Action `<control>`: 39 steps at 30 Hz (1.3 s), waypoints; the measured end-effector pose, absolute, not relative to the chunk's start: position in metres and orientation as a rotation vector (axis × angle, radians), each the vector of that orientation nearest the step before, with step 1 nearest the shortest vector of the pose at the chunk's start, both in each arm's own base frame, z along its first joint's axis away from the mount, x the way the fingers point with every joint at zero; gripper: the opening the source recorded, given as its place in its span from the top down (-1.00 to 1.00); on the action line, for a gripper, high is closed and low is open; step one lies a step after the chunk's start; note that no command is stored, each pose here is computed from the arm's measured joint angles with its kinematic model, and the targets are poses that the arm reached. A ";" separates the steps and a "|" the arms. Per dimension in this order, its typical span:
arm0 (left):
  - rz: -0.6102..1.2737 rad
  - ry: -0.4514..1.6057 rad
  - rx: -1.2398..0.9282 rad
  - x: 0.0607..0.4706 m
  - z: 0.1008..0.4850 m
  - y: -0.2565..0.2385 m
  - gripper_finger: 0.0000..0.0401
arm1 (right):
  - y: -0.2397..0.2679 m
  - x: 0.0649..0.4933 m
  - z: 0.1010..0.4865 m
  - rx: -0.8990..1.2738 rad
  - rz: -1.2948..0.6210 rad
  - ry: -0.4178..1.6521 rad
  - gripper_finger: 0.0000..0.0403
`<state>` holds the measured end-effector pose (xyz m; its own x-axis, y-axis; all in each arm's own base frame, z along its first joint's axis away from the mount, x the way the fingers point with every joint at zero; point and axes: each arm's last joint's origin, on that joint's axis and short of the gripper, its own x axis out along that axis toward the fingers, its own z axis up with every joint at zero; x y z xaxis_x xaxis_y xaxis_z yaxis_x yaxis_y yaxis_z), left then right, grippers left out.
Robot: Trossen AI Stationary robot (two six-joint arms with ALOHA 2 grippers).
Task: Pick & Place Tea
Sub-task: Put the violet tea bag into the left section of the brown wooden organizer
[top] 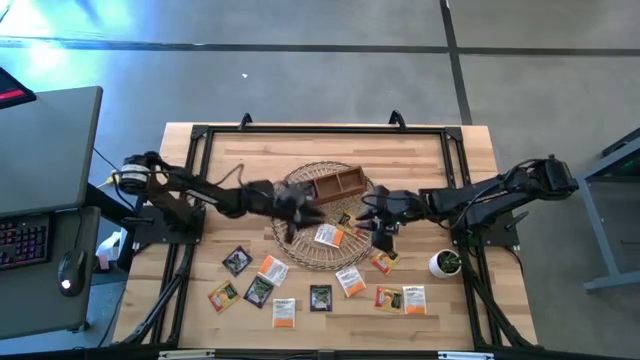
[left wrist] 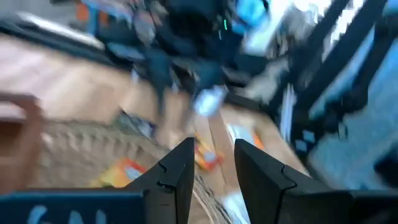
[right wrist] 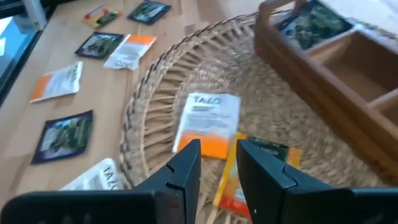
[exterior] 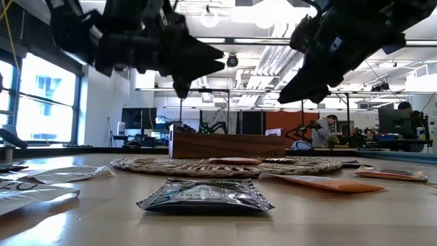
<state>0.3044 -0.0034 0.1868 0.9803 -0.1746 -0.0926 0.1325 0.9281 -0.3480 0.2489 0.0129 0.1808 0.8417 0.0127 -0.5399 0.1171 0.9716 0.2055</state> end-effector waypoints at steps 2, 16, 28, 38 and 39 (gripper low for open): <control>-0.139 0.176 -0.323 0.312 0.191 -0.017 0.44 | 0.012 0.248 0.179 0.227 -0.094 0.554 0.51; 0.008 0.759 -0.237 0.322 0.213 -0.067 0.44 | 0.015 0.252 0.188 0.304 -0.054 0.437 0.51; 0.147 1.051 -0.260 0.245 0.283 -0.081 0.44 | 0.024 0.253 0.191 0.296 -0.019 0.408 0.51; 0.256 1.064 -0.389 0.168 0.257 -0.101 0.44 | 0.024 0.253 0.191 0.296 -0.019 0.409 0.51; 0.258 1.107 -0.400 0.164 0.250 -0.102 0.44 | 0.024 0.253 0.190 0.296 -0.019 0.409 0.51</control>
<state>0.1640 -0.1020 0.2497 0.4288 0.0037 -0.9034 -0.3956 0.8998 -0.1841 0.2530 0.0244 0.1905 0.9178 0.0409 -0.3950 0.0778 0.9569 0.2798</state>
